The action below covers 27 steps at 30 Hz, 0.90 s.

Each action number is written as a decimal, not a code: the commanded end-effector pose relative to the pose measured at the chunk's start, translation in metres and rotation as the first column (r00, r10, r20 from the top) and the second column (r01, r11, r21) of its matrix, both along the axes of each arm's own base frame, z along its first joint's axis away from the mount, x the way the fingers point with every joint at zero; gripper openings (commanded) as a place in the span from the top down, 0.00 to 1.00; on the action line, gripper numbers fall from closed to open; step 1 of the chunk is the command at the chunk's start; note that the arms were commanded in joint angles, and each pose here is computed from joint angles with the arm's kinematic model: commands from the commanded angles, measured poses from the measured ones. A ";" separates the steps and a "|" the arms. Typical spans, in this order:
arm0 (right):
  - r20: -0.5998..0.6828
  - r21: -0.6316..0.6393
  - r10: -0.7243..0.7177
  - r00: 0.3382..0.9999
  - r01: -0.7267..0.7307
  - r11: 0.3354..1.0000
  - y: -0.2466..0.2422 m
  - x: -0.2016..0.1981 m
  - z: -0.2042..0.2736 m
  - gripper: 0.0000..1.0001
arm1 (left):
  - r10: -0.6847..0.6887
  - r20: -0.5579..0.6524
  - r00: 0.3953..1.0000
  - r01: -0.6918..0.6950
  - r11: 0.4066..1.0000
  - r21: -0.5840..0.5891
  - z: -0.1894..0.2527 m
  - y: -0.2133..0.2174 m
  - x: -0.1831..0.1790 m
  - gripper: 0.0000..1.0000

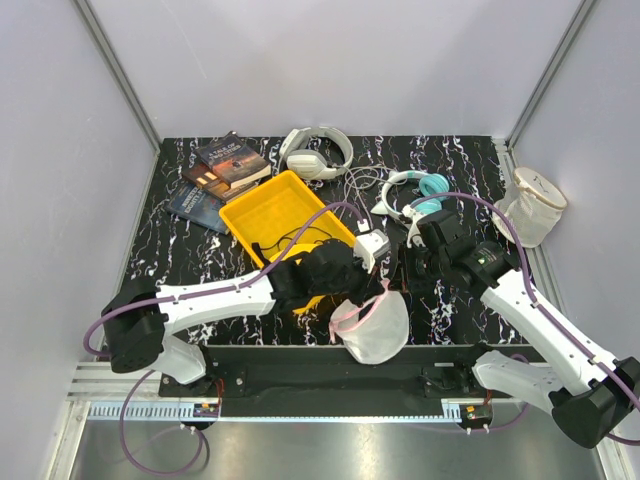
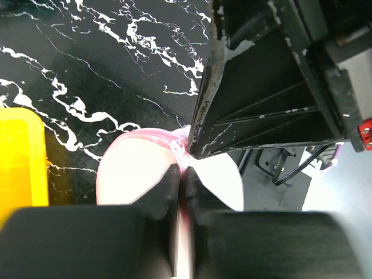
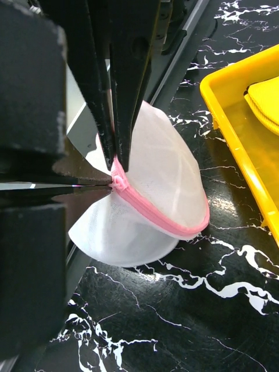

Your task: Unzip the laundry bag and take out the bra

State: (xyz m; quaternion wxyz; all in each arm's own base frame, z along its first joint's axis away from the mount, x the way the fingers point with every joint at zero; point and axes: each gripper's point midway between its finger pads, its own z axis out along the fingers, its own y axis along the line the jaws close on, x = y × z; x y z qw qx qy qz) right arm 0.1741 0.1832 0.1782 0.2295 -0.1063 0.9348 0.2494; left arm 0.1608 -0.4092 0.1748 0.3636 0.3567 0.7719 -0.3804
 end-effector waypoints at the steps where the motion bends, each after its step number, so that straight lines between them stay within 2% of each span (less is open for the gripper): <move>1: 0.063 0.011 -0.017 0.998 0.016 1.000 0.002 0.009 0.015 1.00 | 0.006 0.027 1.000 -0.005 0.999 -0.047 0.015 -0.006 0.003 1.00; 19: 0.052 -0.141 -0.102 0.993 0.108 0.984 -0.017 0.027 -0.015 1.00 | -0.112 0.056 0.992 0.115 0.992 -0.051 0.003 0.015 -0.023 1.00; 27: 0.045 -0.148 -0.103 0.994 0.108 0.983 -0.018 0.029 -0.019 1.00 | -0.138 0.053 0.989 0.140 0.989 -0.046 -0.008 0.039 -0.039 1.00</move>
